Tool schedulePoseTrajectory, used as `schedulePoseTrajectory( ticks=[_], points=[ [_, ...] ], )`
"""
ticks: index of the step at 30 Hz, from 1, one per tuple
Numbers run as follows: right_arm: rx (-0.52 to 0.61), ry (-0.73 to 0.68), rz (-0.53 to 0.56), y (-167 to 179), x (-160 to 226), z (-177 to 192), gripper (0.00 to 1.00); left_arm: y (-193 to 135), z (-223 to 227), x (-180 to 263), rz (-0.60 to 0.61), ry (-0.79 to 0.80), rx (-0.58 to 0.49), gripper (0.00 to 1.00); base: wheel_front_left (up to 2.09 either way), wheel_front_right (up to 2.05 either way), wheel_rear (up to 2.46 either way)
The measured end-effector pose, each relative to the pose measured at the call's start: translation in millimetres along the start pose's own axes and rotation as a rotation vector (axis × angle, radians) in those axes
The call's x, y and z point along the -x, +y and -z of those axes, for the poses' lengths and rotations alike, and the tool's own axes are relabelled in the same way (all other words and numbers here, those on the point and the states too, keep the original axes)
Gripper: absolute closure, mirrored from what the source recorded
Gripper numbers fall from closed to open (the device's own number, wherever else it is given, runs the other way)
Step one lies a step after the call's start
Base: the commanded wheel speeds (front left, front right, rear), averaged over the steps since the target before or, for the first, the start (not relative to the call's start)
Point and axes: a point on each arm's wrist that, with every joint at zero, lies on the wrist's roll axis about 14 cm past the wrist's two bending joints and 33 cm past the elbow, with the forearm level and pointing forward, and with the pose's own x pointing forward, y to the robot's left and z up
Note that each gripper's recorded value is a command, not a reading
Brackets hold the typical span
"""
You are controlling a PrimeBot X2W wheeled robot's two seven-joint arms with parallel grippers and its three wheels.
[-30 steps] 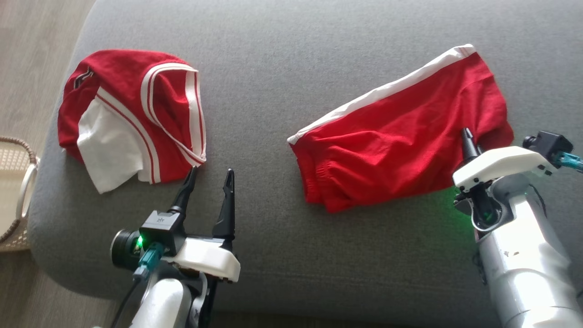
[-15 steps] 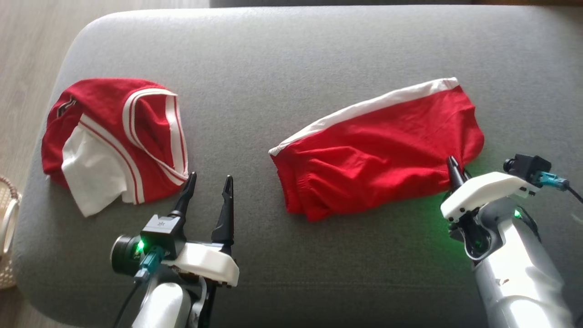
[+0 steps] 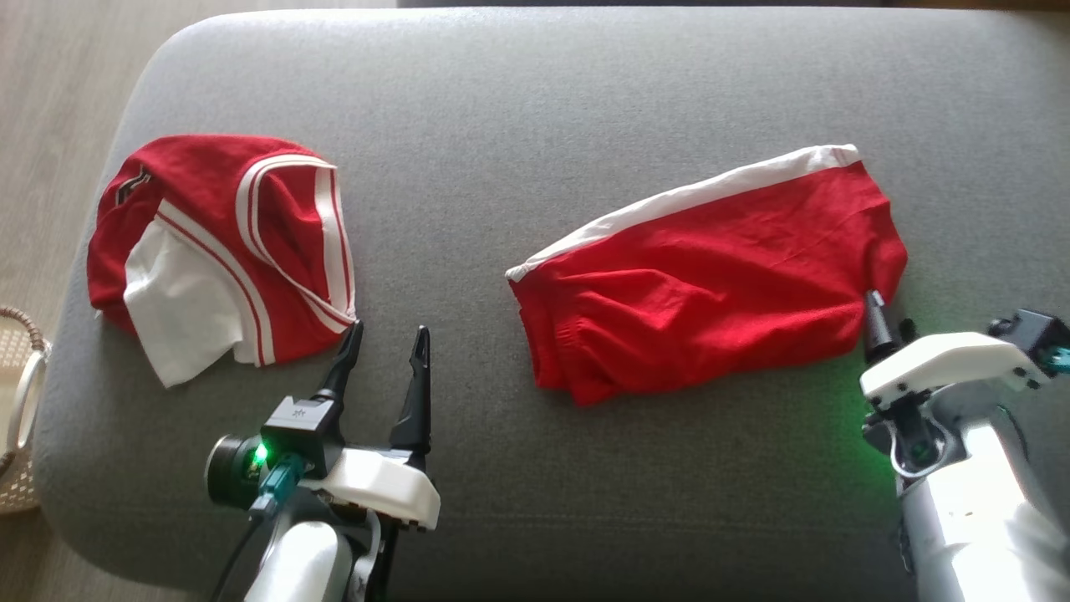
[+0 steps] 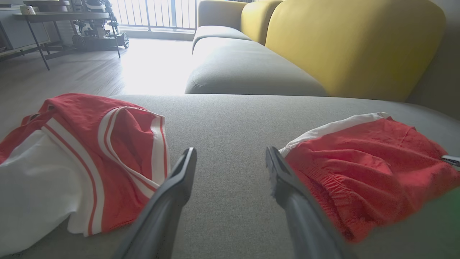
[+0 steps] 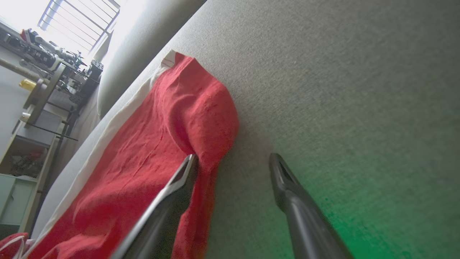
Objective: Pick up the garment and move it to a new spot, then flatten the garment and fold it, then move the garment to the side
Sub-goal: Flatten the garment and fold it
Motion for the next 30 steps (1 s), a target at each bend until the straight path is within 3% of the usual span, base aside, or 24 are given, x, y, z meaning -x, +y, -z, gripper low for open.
schedulePoseTrajectory(
  ticks=[8,25,26,27,28,30],
  points=[
    [-0.172,0.026,-0.017,16.0,-15.9,1.0,0.0,8.2,8.1,3.0,-0.026,0.026,-0.001,0.0,0.0,0.0,0.0],
    [-0.17,0.12,-0.045,52.3,-55.4,19.9,0.0,17.3,20.7,-2.0,-0.055,0.066,0.024,0.0,0.0,0.0,0.0],
    [-0.17,0.12,-0.045,52.3,-55.4,19.9,0.25,17.3,20.7,-2.0,-0.055,0.066,0.024,0.0,0.0,0.0,0.0],
    [-0.164,0.121,-0.045,53.0,-56.8,20.0,0.91,17.7,20.7,-2.5,-0.056,0.066,0.024,0.0,0.0,0.0,0.0],
    [-0.164,0.121,-0.044,53.1,-58.3,18.8,1.0,18.2,21.2,-2.5,-0.058,0.068,0.023,0.0,0.0,0.0,0.0],
    [-0.161,0.109,-0.039,51.4,-60.0,15.1,1.0,18.5,21.9,-2.5,-0.059,0.07,0.024,0.0,0.0,0.0,0.0]
  ],
)
